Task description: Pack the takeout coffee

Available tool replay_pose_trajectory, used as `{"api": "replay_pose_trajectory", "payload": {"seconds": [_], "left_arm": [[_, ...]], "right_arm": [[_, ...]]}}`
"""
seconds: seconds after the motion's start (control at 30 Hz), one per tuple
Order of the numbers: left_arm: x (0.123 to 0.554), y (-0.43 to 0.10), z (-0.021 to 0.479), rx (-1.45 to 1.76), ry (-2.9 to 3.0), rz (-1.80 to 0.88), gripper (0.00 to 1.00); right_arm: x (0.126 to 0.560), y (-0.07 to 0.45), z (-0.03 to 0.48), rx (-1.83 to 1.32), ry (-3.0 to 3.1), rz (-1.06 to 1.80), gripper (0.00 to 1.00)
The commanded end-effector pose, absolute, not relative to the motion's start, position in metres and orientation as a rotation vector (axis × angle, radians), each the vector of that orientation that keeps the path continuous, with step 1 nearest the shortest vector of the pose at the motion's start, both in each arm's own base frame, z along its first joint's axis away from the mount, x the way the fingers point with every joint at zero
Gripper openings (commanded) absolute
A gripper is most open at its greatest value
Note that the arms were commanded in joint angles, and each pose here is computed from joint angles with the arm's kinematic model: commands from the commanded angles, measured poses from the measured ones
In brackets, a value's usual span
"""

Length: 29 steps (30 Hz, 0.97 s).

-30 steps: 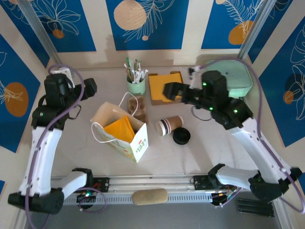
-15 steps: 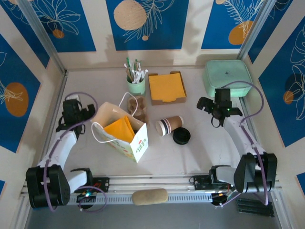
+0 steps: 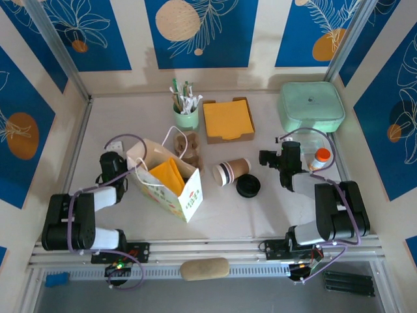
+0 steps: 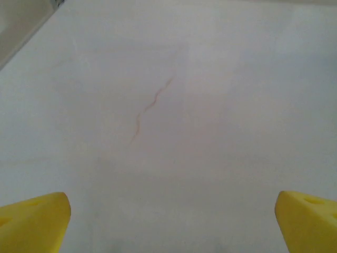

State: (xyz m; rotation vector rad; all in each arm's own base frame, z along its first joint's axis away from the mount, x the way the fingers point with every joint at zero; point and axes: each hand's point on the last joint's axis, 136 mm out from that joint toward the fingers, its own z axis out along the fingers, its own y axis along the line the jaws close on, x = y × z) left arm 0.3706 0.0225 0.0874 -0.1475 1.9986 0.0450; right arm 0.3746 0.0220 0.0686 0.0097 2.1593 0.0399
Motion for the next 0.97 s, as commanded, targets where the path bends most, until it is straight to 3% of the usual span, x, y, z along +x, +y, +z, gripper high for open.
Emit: {"api": "replay_pose_trajectory", "payload": {"seconds": [0.0, 0.17, 0.93], "left_arm": [[0.387, 0.007, 0.112, -0.049, 1.858, -0.005, 0.99], [0.39, -0.013, 0.104, 0.066, 1.881, -0.068, 0.99], [0.397, -0.022, 0.09, 0.113, 1.907, -0.028, 0.99]], "right_arm": [[0.398, 0.03, 0.102, -0.03, 1.927, 0.128, 0.99], [0.397, 0.027, 0.095, -0.019, 1.936, 0.24, 0.99], [0.396, 0.026, 0.093, -0.019, 1.953, 0.189, 0.99]]}}
